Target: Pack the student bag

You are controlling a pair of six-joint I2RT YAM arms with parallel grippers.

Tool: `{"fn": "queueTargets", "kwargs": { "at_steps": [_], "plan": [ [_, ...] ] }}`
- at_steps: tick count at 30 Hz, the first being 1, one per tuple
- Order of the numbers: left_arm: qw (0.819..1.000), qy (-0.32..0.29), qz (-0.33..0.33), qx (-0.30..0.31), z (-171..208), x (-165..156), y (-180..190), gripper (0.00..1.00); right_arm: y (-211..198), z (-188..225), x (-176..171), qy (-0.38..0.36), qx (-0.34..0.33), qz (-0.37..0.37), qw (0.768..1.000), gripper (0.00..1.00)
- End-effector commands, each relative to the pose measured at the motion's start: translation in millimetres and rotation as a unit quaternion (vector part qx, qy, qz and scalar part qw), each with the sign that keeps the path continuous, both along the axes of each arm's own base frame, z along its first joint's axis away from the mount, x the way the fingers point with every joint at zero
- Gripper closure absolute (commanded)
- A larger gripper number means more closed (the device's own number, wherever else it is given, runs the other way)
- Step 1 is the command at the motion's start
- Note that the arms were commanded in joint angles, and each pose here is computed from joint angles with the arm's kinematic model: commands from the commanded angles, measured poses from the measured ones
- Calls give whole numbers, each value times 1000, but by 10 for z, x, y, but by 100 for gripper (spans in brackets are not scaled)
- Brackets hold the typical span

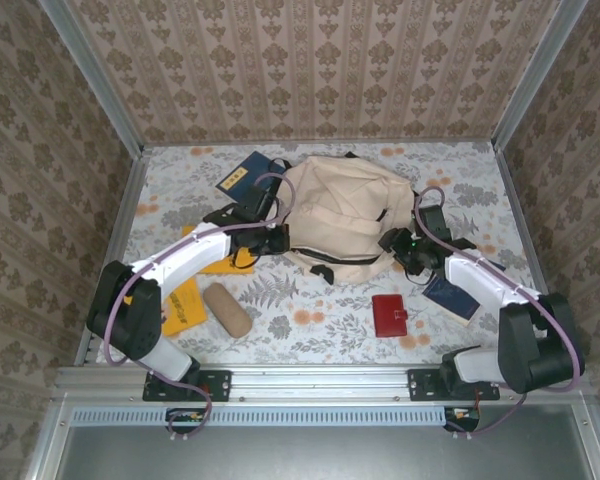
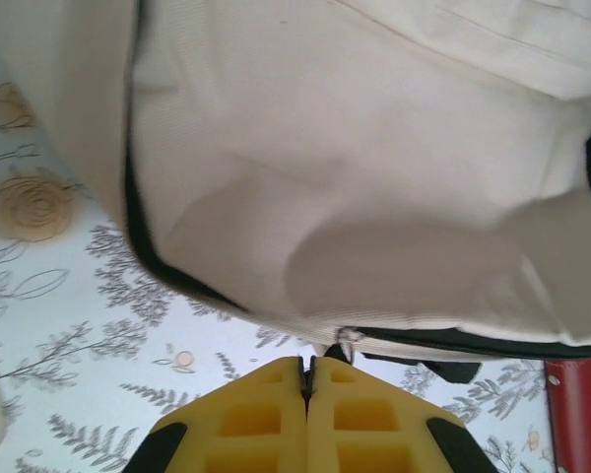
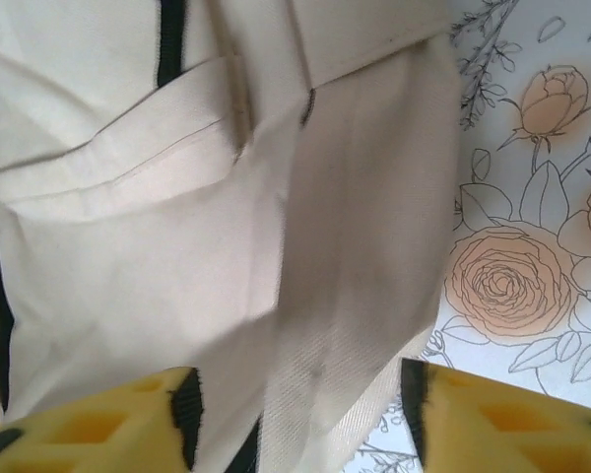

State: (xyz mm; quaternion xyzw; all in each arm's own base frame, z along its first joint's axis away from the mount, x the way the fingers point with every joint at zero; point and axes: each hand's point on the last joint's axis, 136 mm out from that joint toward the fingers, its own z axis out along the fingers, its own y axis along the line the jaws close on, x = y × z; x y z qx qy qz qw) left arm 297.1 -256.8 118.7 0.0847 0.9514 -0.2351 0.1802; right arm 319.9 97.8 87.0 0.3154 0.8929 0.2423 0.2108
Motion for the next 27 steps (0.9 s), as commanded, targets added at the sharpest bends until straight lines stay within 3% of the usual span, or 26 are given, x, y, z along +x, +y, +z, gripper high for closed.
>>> {"fn": "queueTargets", "kwargs": {
  "at_steps": [1, 12, 19, 27],
  "plan": [
    [999, -19, -42, -13, 84, -26, -204, 100, 45, 196, -220, 9, 0, 12, 1000, 36],
    [995, -27, -86, -52, 240, -210, -642, 100, 1012, 287, -468, 32, 175, -29, 984, 31],
    [993, -31, -96, -59, 273, -292, -758, 100, 1290, 282, -255, 20, 210, -24, 977, 39],
    [994, -32, -94, -51, 254, -310, -722, 100, 1196, 261, -165, 8, 199, -55, 978, 48]
  ]
}}
